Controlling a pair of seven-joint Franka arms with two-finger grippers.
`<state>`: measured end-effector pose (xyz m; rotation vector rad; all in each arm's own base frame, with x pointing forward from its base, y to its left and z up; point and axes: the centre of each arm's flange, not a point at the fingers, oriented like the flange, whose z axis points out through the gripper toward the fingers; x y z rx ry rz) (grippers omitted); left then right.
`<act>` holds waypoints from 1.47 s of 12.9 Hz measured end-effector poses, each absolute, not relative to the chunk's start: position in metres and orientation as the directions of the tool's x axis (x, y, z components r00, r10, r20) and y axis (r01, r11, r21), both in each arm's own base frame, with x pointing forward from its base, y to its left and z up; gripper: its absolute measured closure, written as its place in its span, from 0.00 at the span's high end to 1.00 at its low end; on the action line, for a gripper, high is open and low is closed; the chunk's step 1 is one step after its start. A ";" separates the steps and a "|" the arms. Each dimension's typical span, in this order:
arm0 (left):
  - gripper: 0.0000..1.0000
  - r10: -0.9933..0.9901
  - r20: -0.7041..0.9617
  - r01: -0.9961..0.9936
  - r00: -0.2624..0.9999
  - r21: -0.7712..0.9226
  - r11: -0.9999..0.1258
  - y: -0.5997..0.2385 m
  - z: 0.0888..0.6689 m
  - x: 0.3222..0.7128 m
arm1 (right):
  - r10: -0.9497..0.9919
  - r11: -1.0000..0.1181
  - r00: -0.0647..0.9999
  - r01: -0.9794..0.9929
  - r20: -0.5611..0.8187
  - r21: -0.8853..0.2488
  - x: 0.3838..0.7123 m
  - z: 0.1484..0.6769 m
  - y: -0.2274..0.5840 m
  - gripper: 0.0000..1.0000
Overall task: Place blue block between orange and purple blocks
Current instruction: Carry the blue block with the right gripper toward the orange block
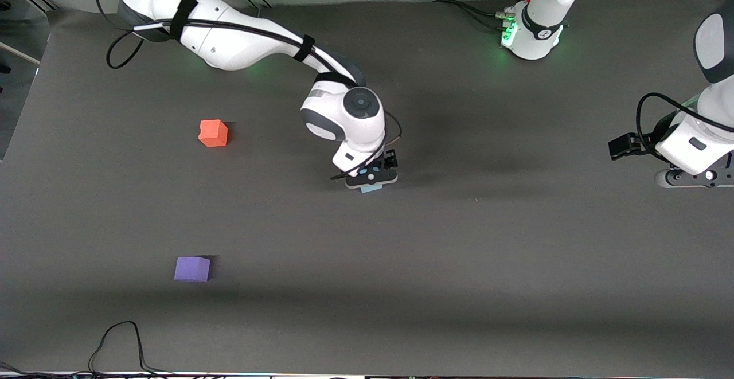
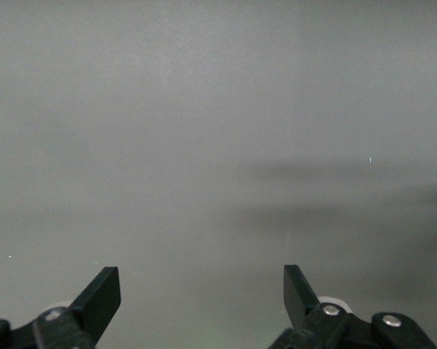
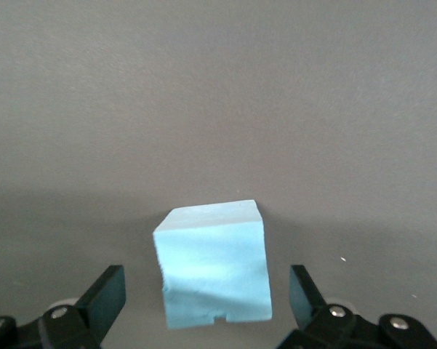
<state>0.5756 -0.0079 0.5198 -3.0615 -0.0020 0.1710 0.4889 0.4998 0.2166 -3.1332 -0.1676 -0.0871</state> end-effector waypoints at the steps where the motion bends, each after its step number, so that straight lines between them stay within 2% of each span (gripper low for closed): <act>1: 1.00 0.005 -0.113 -0.003 0.994 -0.075 -0.997 -0.008 0.519 0.575 | 0.103 -0.995 0.993 0.104 0.051 -0.002 0.488 0.209 0.494 1.00; 5: 1.00 0.002 -0.114 -0.007 0.993 -0.075 -0.997 -0.010 0.519 0.575 | 0.077 -0.997 0.995 0.078 0.060 -0.016 0.489 0.190 0.485 0.97; 6: 1.00 0.002 -0.114 -0.007 0.993 -0.075 -0.997 -0.010 0.519 0.575 | 0.078 -0.997 0.995 0.079 0.064 -0.016 0.489 0.188 0.486 0.88; 8: 1.00 0.002 -0.115 -0.007 0.993 -0.075 -0.997 -0.010 0.518 0.575 | 0.074 -0.997 0.995 0.076 0.067 -0.020 0.489 0.187 0.486 0.62; 12: 1.00 0.002 -0.116 -0.007 0.993 -0.075 -0.997 -0.010 0.518 0.575 | 0.038 -0.999 0.997 0.040 0.074 -0.025 0.507 0.191 0.471 0.60; 14: 1.00 0.002 -0.117 -0.007 0.993 -0.075 -0.997 -0.010 0.518 0.575 | -0.013 -0.999 0.998 -0.011 0.063 -0.032 0.526 0.213 0.454 0.60; 17: 1.00 0.002 -0.119 -0.007 0.993 -0.075 -0.997 -0.010 0.517 0.575 | -0.119 -0.990 0.993 -0.118 -0.001 -0.075 0.561 0.297 0.413 0.60; 19: 1.00 0.004 -0.119 -0.005 0.993 -0.076 -0.997 -0.008 0.517 0.575 | -0.149 -0.985 0.989 -0.151 -0.020 -0.085 0.589 0.358 0.353 0.60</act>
